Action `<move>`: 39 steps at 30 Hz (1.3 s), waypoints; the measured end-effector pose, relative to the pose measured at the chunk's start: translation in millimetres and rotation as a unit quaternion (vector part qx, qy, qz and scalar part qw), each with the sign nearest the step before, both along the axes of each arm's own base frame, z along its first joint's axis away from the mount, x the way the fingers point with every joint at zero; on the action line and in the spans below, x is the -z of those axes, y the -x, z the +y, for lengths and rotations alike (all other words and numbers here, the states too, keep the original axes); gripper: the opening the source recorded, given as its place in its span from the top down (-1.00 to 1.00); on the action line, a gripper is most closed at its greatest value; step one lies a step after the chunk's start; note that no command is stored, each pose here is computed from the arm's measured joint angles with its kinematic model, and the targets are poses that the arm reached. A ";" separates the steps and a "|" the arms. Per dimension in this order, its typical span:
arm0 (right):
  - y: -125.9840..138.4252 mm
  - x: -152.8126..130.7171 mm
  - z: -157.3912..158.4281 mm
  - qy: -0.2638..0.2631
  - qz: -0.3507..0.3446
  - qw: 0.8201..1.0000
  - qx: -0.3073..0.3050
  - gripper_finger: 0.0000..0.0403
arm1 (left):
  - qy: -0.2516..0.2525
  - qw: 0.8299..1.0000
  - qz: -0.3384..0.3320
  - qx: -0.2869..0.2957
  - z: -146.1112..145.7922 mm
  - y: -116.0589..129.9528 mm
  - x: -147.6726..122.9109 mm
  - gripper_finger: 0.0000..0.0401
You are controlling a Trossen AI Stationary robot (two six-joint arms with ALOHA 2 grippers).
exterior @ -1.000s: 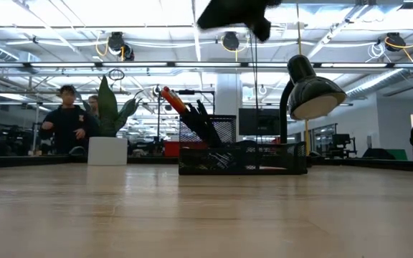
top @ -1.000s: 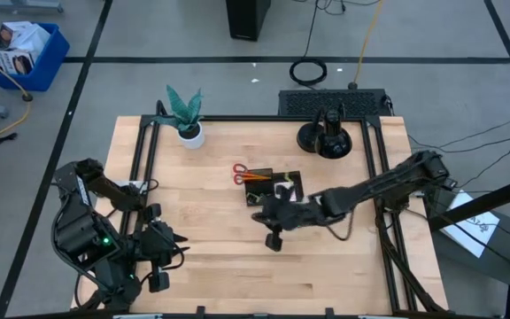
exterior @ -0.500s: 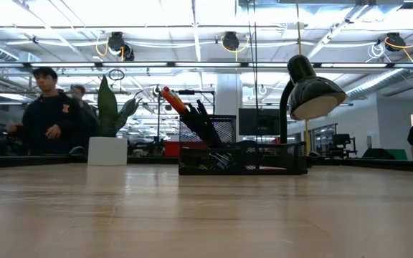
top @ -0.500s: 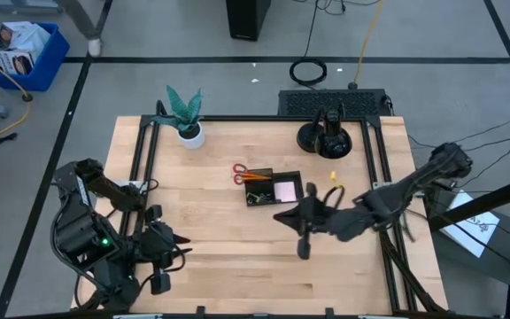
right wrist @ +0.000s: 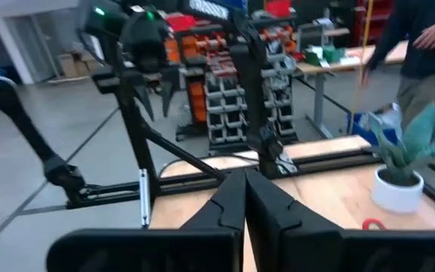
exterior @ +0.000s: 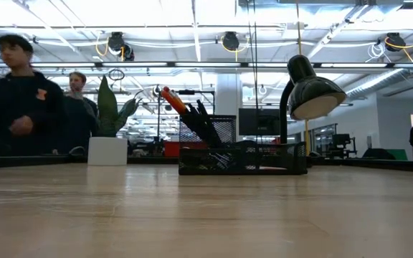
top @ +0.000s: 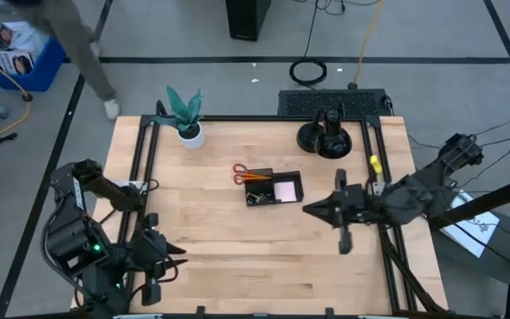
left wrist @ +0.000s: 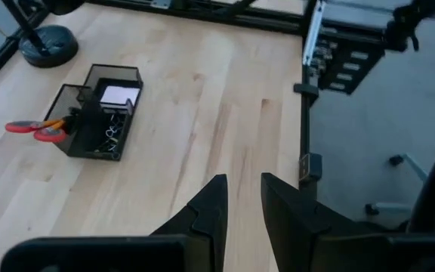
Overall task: Pick and place office supplies into organizer
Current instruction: Return to Home Position
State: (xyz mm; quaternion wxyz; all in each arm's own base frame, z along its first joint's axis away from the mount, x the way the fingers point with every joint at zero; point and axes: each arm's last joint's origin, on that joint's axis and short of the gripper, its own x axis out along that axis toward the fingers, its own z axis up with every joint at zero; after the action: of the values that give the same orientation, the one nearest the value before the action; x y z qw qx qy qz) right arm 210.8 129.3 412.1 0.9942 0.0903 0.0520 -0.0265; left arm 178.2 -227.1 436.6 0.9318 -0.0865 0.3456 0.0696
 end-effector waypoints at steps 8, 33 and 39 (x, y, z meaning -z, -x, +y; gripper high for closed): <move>28.9 -19.0 -11.3 -0.015 -0.032 0.999 -0.020 1.00 | 0.029 1.000 0.002 0.002 -4.4 2.6 -0.7 0.57; 50.4 -30.1 -14.9 -0.087 -0.036 0.972 -0.215 0.98 | 0.049 0.978 -0.140 0.143 -30.8 -15.5 -30.6 0.57; 61.4 -30.2 -23.5 -0.074 -0.026 0.974 -0.214 0.99 | 0.041 0.979 -0.153 0.127 -38.6 -9.3 -25.5 0.57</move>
State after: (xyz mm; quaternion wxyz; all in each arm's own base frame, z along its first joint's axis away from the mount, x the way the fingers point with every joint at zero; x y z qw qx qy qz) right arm 149.4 105.8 442.4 0.9684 0.1509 0.0456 0.1931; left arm 187.5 -265.7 462.1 0.9706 -0.0892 0.2098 -0.0775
